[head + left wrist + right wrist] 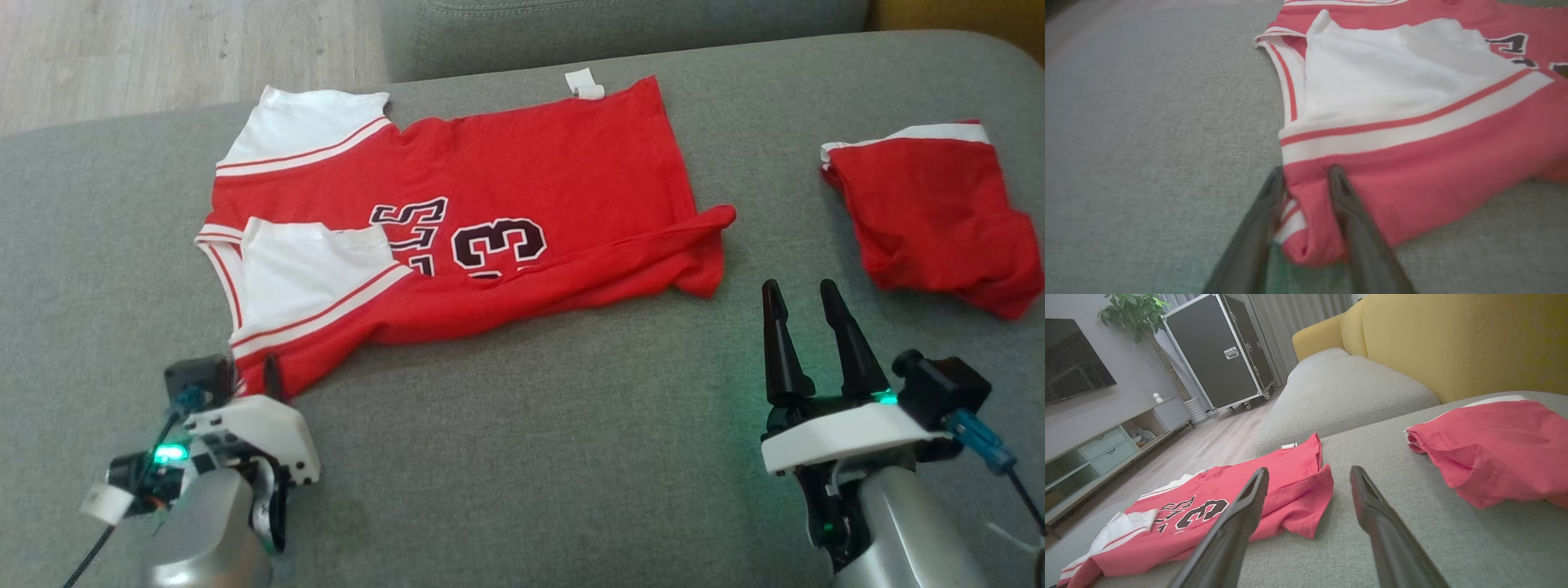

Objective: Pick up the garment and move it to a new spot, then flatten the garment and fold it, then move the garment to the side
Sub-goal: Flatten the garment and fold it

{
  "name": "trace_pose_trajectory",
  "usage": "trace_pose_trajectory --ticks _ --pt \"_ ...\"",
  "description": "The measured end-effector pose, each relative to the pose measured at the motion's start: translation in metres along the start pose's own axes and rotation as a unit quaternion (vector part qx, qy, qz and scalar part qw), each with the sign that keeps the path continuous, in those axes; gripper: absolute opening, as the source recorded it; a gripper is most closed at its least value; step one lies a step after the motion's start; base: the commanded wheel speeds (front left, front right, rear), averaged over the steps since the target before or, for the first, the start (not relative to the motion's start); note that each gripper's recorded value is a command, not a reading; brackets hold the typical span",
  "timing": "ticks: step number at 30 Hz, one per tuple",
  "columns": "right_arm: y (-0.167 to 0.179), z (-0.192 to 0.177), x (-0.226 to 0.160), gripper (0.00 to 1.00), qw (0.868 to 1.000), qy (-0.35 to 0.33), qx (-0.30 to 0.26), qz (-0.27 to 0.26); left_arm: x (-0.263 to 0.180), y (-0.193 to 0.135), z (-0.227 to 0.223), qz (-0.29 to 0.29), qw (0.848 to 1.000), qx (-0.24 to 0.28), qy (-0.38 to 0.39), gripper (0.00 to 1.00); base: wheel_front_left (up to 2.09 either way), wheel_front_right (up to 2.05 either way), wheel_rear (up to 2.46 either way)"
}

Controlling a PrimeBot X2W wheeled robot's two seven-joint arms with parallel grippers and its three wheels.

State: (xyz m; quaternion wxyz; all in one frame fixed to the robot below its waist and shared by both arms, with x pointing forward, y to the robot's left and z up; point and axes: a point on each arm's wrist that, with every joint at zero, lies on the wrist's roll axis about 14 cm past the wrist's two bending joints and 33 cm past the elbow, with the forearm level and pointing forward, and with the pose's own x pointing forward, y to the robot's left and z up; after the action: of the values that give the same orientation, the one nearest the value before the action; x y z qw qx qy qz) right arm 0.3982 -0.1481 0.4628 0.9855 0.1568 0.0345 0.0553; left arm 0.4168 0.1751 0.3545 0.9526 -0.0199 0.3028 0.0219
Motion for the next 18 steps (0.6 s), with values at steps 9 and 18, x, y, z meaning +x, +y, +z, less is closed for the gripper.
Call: trace_pose_trajectory --ticks 9,18 --pt "0.001 -0.023 0.016 1.0 0.997 0.082 -0.005 0.003 -0.009 0.003 0.035 -0.007 0.994 -0.022 -0.104 0.0 0.0 0.0 0.0" --pt "-0.006 -0.06 0.042 1.0 0.978 0.205 0.023 -0.019 -0.023 0.006 0.079 -0.02 0.982 -0.025 -0.184 0.0 0.0 0.0 0.0"
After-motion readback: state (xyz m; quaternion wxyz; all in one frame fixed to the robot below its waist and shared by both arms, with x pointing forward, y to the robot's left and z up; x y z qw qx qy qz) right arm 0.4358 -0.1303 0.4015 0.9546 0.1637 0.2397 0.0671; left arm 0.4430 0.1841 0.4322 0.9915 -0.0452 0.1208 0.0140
